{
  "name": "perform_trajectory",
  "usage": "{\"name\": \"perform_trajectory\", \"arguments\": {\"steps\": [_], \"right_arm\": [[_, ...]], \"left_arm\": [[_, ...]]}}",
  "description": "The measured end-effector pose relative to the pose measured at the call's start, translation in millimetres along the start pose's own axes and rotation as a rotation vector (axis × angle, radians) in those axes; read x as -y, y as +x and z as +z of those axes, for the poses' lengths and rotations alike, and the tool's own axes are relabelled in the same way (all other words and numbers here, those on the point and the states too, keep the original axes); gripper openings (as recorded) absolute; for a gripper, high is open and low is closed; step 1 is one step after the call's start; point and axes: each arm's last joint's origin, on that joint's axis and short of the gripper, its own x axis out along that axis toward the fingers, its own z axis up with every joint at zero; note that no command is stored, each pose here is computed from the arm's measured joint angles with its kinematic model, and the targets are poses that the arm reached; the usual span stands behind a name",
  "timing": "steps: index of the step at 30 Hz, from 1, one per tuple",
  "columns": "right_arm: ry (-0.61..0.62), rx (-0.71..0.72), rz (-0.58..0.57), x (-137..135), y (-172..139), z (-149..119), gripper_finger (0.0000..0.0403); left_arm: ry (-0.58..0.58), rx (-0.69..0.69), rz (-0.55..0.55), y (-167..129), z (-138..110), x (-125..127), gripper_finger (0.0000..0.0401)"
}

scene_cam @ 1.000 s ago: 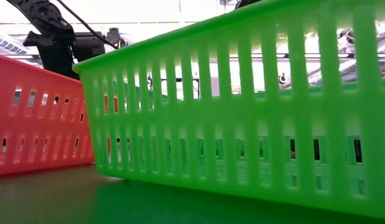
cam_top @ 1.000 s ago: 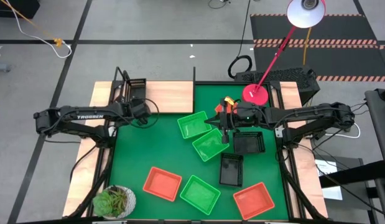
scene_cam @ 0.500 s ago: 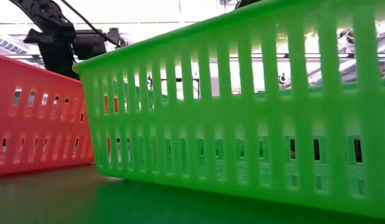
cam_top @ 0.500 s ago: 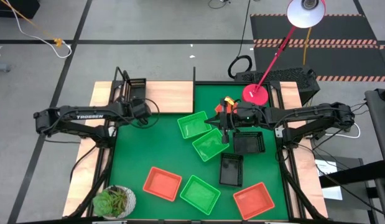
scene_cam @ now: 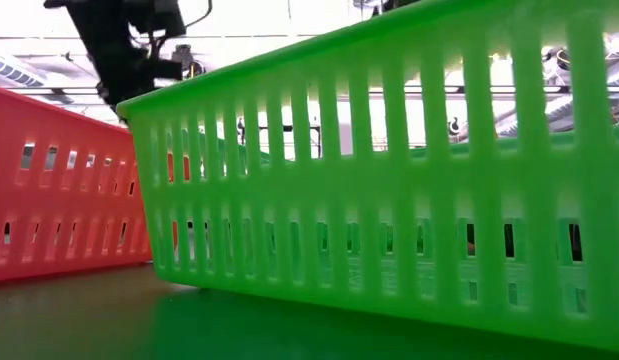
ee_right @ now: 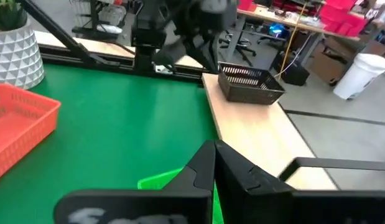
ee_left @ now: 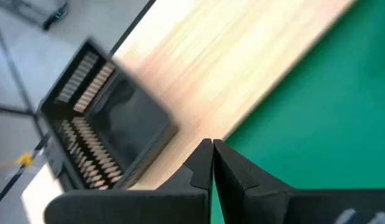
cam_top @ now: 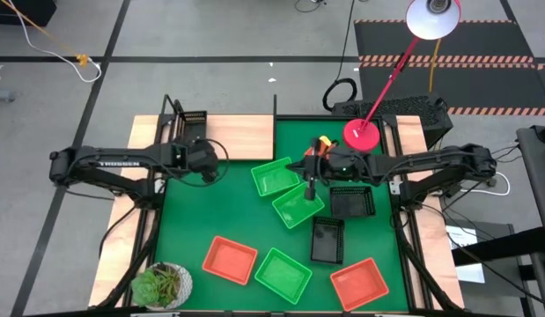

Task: Stack baskets on shelf by color
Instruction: Put the green bin on the shelf

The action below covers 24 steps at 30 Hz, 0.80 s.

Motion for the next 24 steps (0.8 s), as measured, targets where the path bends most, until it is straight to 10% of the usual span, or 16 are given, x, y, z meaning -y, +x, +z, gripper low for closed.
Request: {"name": "perform_trajectory", "arguments": {"steps": [14, 24], "right_arm": [[-0.233, -0.334, 0.138, -28.3, 34.7, -17.6, 0.0061], [-0.151, -0.337, 0.11, -22.6, 36.2, -17.9, 0.0066]], "left_arm": [[0.12, 0.158, -0.15, -40.7, 12.6, 22.4, 0.0017], [0.147, 0.206, -0.247, -46.3, 15.7, 31.2, 0.0017]]}}
